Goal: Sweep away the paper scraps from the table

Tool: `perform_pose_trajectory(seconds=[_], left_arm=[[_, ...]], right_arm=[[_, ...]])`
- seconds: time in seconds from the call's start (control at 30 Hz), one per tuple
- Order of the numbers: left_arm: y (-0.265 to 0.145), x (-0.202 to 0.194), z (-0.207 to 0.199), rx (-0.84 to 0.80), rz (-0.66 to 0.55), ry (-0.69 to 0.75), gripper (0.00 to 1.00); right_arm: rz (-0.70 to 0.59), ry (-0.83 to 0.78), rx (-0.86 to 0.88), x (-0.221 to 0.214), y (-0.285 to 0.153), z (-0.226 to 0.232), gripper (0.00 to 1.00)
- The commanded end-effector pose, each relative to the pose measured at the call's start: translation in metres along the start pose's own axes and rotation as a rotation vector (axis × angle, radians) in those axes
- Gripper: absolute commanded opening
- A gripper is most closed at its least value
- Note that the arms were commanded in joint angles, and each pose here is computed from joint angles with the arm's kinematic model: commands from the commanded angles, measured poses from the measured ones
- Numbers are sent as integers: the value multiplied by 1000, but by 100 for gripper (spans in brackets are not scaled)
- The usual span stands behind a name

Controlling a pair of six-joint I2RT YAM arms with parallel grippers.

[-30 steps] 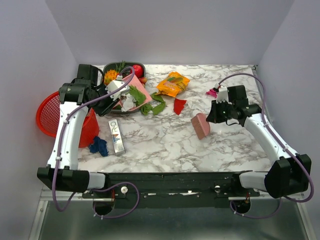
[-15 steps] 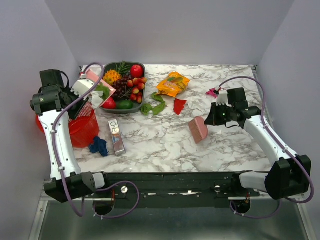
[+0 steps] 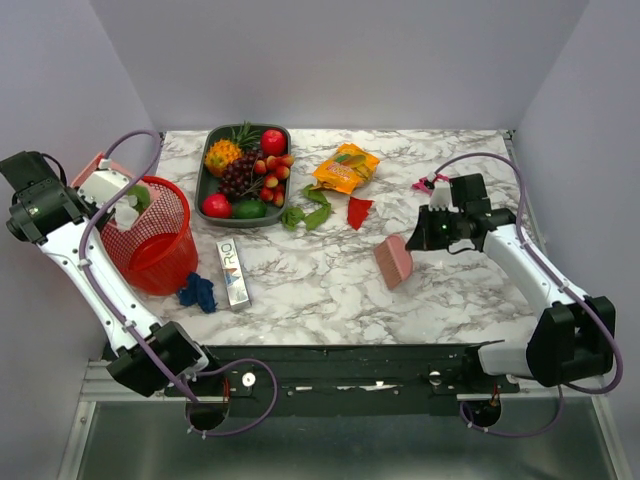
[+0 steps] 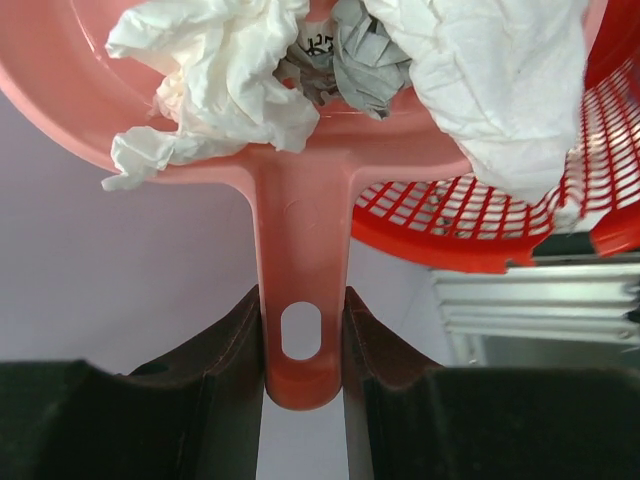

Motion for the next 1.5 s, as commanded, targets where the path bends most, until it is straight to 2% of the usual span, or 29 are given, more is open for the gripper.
perform_pose_trajectory(seconds=[0.0,0.07,0.23,0.27,0.33,0.47,0.53,0.77,0.83,0.87,1.0,1.03,1.1,1.13,1.17,1.2,1.23,1.27,1.3,1.37,1.4,1.47], left_arm=[[-14,-25,-2,-28,201,233,0],[-15,-20,7,25,213,333,0],[-12,0,24,171,328,767,0],[-17,7,34,286,381,814,0],[-13,16,29,347,393,991,0],[-18,36,24,489,262,1102,0],[-14,36,21,499,270,1105,0],[-24,38,32,561,291,930,0],[-36,41,38,602,264,847,0],[-40,44,40,616,247,819,0],[-58,54,43,670,54,607,0],[-58,54,40,659,8,507,0],[-57,58,33,609,-49,401,0],[-55,58,29,589,-103,256,0],[-51,58,23,527,-127,202,0],[-54,65,25,505,-161,142,0],[-53,66,22,473,-183,72,0],[-50,65,13,403,-195,-36,0],[-53,75,9,332,-272,-88,0],[-51,79,-4,223,-317,-177,0],[-51,85,-14,134,-378,-245,0],[-50,89,-25,66,-418,-318,0]], right_arm=[[-50,-9,25,18,0,1,1],[-60,-17,32,21,0,2,1],[-69,-36,47,30,0,2,1],[-71,-41,45,33,-1,2,0],[-64,-38,41,34,-1,1,1],[-56,-37,43,38,-1,1,1],[-50,-34,46,41,0,1,1],[-51,-32,70,52,1,2,1],[-61,-40,109,56,2,6,1],[-80,-50,121,62,-1,8,1],[-122,-119,191,81,0,24,1],[-129,-140,211,85,1,29,1],[-159,-247,295,98,0,53,1],[-155,-284,328,101,5,62,1],[-163,-329,373,106,5,75,1],[-187,-459,451,113,5,101,1],[-181,-508,485,116,11,112,0],[-181,-552,516,118,15,124,1],[-194,-610,559,119,20,142,1],[-208,-624,602,130,33,157,1],[-218,-630,663,135,35,172,1],[-240,-642,730,152,41,191,0]])
Point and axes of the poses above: each gripper's point midway between its finger pads, its own y axis out along the fingers, its own z axis along the line the jaws close on, x = y × z, the point moved 8 cm from there along -y, back along the fingers, and after that the axes turned 9 degrees about -y, right-handed, at the moved point
